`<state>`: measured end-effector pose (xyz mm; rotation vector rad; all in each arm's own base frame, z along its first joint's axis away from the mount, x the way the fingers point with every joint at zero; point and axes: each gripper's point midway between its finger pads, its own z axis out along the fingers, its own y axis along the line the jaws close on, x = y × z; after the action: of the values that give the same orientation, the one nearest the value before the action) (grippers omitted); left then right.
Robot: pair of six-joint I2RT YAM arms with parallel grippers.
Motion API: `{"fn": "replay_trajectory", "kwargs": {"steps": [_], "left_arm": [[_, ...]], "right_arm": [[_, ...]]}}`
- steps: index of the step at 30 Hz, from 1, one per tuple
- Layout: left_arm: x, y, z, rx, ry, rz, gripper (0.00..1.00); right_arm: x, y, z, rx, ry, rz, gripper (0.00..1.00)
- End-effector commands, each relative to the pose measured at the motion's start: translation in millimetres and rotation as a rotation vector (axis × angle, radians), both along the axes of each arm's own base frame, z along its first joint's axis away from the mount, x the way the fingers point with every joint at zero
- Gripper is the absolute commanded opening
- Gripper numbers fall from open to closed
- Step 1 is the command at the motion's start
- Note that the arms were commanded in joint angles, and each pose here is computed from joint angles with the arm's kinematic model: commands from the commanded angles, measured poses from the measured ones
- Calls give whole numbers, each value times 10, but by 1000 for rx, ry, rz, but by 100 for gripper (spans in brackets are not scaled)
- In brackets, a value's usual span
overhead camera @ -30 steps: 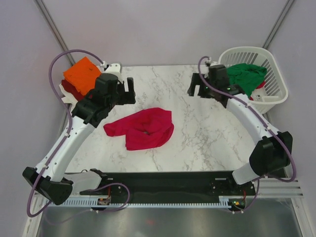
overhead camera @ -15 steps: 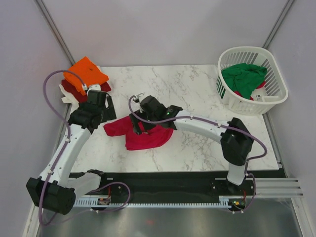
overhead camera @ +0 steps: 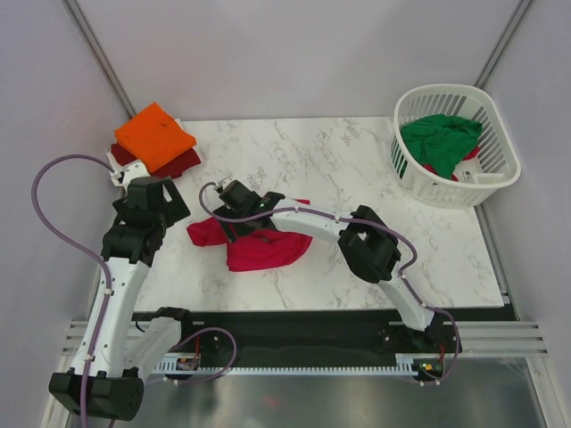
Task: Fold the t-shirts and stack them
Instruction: Flatten the tshirt out
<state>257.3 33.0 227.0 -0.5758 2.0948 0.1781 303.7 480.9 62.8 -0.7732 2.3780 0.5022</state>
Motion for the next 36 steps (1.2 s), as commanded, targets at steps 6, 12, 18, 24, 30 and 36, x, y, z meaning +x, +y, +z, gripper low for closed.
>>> {"fn": "replay_trajectory", "kwargs": {"steps": [6, 12, 18, 24, 30, 36], "left_arm": [[87, -23, 29, -24, -40, 9, 93], [102, -25, 20, -20, -33, 2, 92], [119, -14, -13, -12, -20, 4, 91], [126, -15, -38, -7, -8, 2, 91], [122, -12, -40, -5, -8, 2, 91], [153, -89, -47, -26, -4, -39, 90]], "right_arm": [[328, -137, 130, -94, -138, -94, 73], [352, -180, 96, -128, -152, -90, 48], [227, -230, 267, -99, -127, -64, 0], [193, -558, 1351, -51, -260, -77, 0], [-102, -1656, 2229, 2, -456, -248, 21], [-475, -2614, 1453, -102, -383, -437, 98]]}}
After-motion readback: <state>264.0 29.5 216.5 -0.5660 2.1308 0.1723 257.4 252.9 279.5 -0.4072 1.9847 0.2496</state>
